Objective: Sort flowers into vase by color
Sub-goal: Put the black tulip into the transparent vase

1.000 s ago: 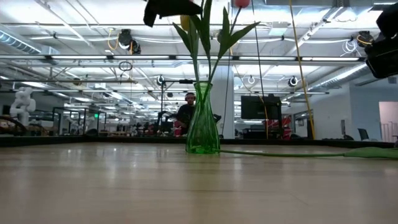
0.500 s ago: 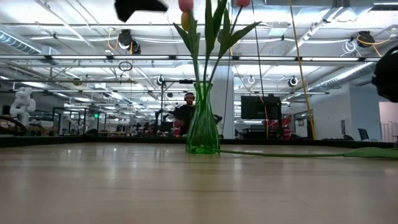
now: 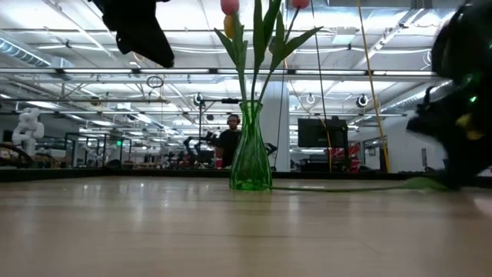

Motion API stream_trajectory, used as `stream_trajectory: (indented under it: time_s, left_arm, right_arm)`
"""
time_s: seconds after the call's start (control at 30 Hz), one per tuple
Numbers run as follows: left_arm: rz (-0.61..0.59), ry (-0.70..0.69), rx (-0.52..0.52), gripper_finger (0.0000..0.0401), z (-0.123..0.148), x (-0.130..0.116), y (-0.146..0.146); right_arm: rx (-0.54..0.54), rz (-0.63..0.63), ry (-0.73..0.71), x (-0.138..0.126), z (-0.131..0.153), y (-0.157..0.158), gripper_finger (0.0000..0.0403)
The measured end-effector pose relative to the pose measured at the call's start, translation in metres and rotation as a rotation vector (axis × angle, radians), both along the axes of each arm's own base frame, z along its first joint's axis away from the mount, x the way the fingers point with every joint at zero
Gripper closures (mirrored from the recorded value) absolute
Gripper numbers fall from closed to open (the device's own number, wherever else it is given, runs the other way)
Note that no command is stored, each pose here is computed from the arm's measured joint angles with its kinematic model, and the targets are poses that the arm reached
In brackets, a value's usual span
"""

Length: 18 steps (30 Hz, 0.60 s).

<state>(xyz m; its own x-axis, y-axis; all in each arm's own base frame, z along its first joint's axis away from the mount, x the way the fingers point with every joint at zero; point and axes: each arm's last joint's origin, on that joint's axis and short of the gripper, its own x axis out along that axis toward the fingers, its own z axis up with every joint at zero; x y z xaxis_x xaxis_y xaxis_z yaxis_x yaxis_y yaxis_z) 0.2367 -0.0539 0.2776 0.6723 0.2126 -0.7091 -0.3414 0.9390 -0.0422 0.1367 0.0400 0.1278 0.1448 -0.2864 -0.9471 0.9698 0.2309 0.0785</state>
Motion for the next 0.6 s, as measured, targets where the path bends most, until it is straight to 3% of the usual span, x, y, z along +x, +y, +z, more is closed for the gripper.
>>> stream_trajectory:
  time_s: [0.07, 0.1, 0.37, 0.5, 0.6]
  left_arm:
    - [0.013, 0.0, 0.0, 0.0274, 0.0, 0.001, 0.003]
    - [0.016, -0.001, 0.0, 0.0274, 0.0, 0.001, 0.004]
    - [0.024, -0.02, -0.005, 0.0274, 0.001, 0.002, 0.005]
    - [0.025, -0.02, -0.004, 0.0274, 0.001, 0.002, 0.005]
    - [0.025, -0.02, -0.003, 0.0274, 0.001, 0.002, 0.005]
  right_arm:
    - [-0.214, 0.024, 0.038, -0.005, -0.002, -0.013, 0.0403]
    - [-0.239, 0.026, 0.003, 0.0, 0.002, -0.014, 0.0403]
    - [-0.144, 0.132, -0.015, 0.015, 0.029, -0.019, 0.0403]
    - [-0.167, 0.098, -0.025, 0.018, 0.046, -0.023, 0.0403]
    - [-0.249, 0.101, 0.053, 0.015, 0.059, -0.032, 0.0403]
